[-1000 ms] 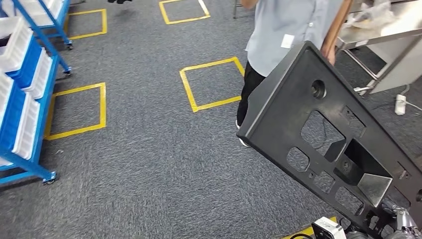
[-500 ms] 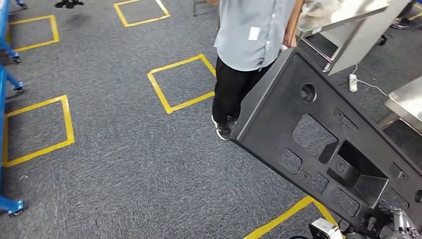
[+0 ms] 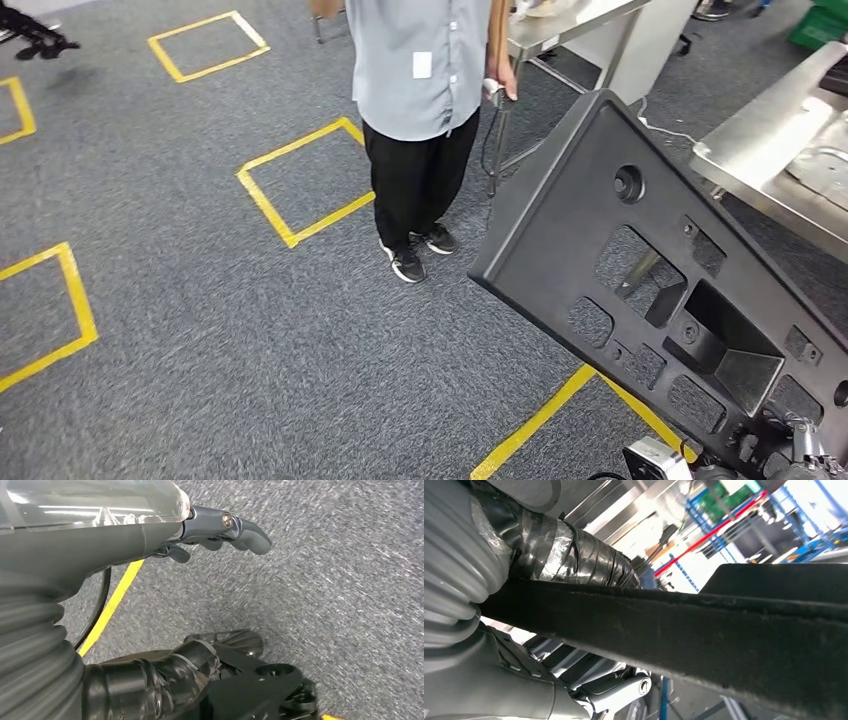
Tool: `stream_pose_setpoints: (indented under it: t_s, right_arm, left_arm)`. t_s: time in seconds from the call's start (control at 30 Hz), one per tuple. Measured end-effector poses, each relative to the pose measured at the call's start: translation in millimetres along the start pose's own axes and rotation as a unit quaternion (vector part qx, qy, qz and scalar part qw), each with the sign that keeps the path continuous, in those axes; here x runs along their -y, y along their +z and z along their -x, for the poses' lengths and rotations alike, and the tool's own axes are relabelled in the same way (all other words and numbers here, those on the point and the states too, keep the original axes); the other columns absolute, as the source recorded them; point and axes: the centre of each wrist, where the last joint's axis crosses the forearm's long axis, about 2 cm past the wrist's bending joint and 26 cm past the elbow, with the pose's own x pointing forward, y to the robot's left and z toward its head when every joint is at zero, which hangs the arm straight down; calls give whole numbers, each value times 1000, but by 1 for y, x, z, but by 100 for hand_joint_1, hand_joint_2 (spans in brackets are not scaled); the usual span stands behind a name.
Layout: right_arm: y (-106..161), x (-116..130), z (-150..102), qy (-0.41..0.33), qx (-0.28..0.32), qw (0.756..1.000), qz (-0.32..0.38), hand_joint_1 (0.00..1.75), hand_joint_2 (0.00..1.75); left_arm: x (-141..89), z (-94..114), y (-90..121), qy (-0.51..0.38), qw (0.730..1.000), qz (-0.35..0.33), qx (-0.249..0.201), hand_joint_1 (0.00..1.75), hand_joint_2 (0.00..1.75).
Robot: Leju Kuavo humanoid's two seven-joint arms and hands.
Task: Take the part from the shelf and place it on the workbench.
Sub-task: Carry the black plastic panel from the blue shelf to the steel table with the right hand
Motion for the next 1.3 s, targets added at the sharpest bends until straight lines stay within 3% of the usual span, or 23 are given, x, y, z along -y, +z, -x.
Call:
stream_pose_setpoints:
  t_s: [1.3]
  right_arm:
    - [3,-4,1,3,4,1000,-11,171,175]
  left_arm:
    - [0,-1,-1,-2,1000,4,9,0,175]
